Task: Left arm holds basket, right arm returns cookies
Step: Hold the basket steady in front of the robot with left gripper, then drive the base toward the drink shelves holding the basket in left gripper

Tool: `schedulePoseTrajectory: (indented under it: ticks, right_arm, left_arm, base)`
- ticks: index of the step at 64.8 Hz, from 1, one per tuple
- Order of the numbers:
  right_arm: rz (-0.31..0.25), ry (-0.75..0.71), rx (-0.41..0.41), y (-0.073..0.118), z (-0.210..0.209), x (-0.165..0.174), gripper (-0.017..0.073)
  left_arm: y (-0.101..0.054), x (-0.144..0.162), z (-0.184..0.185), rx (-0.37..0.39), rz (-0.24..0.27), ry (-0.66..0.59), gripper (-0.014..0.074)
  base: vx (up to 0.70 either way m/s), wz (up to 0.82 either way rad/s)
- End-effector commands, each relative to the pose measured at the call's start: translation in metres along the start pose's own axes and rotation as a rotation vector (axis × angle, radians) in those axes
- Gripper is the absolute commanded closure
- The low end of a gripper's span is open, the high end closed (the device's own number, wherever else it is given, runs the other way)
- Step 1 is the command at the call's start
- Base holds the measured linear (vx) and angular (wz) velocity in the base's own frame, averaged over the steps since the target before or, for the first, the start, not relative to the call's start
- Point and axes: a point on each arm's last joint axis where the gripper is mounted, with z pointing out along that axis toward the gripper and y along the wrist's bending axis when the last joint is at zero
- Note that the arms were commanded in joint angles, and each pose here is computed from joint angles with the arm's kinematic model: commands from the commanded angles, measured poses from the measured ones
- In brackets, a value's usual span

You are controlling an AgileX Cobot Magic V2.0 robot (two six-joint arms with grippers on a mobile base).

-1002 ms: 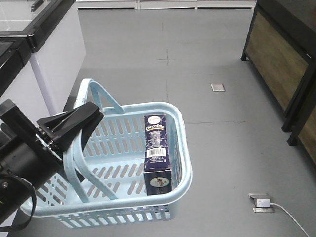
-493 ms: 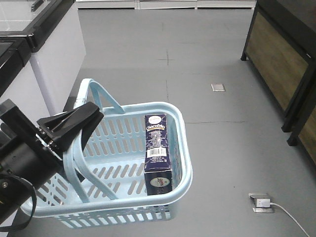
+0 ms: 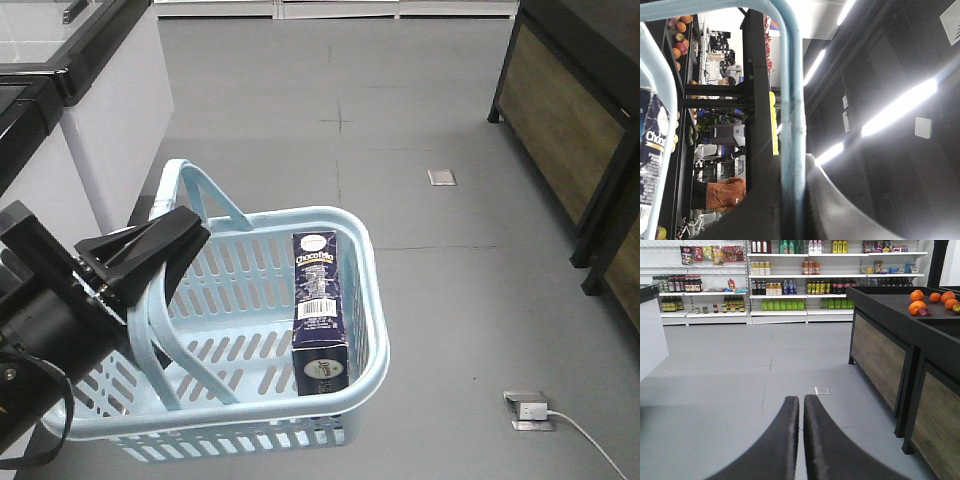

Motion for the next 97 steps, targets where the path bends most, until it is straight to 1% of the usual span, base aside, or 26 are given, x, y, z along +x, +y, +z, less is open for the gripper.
schedulePoseTrajectory:
  ticks: [1, 97]
  right_arm:
    - [-0.012, -0.063, 0.005, -0.0004, -0.0002, -0.001, 0.0565]
    - [-0.012, -0.063, 0.005, -0.0004, -0.0002, -0.001, 0.0565]
  left_arm:
    - [-0.0265, 0.006, 0.0006, 0.185, -0.009, 0.041, 0.0596]
    - [-0.0265, 0.006, 0.0006, 0.185, -0.009, 0.041, 0.0596]
  base:
    - [0.0, 0.0]
    - [0.05, 0.0]
